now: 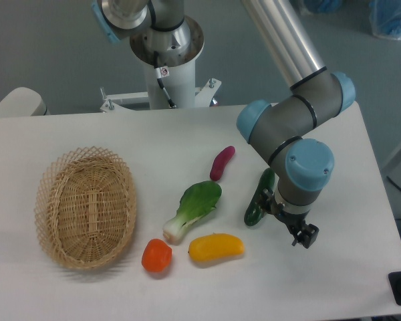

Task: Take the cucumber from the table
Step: 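Lower the open gripper down over the small green cucumber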

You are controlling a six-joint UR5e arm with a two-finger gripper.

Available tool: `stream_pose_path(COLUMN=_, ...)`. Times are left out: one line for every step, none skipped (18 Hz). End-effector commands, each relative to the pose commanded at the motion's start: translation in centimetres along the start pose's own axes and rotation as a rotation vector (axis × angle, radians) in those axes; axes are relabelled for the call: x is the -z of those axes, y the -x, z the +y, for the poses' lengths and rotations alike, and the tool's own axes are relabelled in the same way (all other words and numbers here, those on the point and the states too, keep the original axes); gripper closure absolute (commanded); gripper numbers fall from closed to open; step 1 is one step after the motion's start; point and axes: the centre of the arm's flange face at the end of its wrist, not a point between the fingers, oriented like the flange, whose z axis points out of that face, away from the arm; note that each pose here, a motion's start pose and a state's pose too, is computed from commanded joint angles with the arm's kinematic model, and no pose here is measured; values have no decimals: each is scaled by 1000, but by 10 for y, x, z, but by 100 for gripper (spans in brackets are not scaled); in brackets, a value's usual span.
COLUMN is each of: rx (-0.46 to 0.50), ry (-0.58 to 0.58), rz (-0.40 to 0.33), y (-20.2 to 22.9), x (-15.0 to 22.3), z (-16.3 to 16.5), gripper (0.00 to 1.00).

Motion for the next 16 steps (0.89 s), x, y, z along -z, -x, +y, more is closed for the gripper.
stream_pose_path(rx=0, ry=0, rz=0, y=0, x=0, z=0, gripper=0)
stream_pose_path(rx=-1, ry=0, rz=2, y=-1, x=0, z=-1, gripper=0)
stream_pose_path(rx=-3, ry=0, rz=2, y=-1, x=0, z=-1, gripper=0)
stream_pose_path(rx=-5, ry=0, rz=0, y=0, x=1, z=0, gripper=0)
stream_pose_path(rx=-5, ry=0, rz=1, y=0, x=1, z=0, gripper=0)
stream_pose_path(rx=-3, ry=2, rz=4, y=-1, x=0, z=1, gripper=0)
stream_pose_path(rx=-6, ry=3, rz=7, y=-3, x=1, z=2, gripper=0)
stream_pose_path(rx=-5, ry=6, rz=5, y=-4, x=3, z=2, gripper=0)
stream_pose_path(rx=-8, ry=6, rz=10, y=-8, x=3, z=2, gripper=0)
stream_pose_path(rx=-6, ry=6, rz=18, y=-9, x=1, z=3, gripper=0)
stream_pose_path(rx=-3, ry=7, rz=25, y=-10, x=2, z=5, gripper=0)
stream_pose_path(rx=8, ry=9, rz=36, y=-13, x=-2, z=9, gripper=0)
stream_pose_path(rx=16, ry=12, rz=44, y=-16, x=-5, z=16, gripper=0)
stream_pose_path(rx=20, ry=11, rz=48, y=-21, x=-7, z=20, gripper=0)
stream_pose_path(rx=18, ry=10, rz=60, y=-28, x=-14, z=23, gripper=0)
stream_pose_path(rx=24, ry=7, rz=60, y=-32, x=-14, z=31, gripper=0)
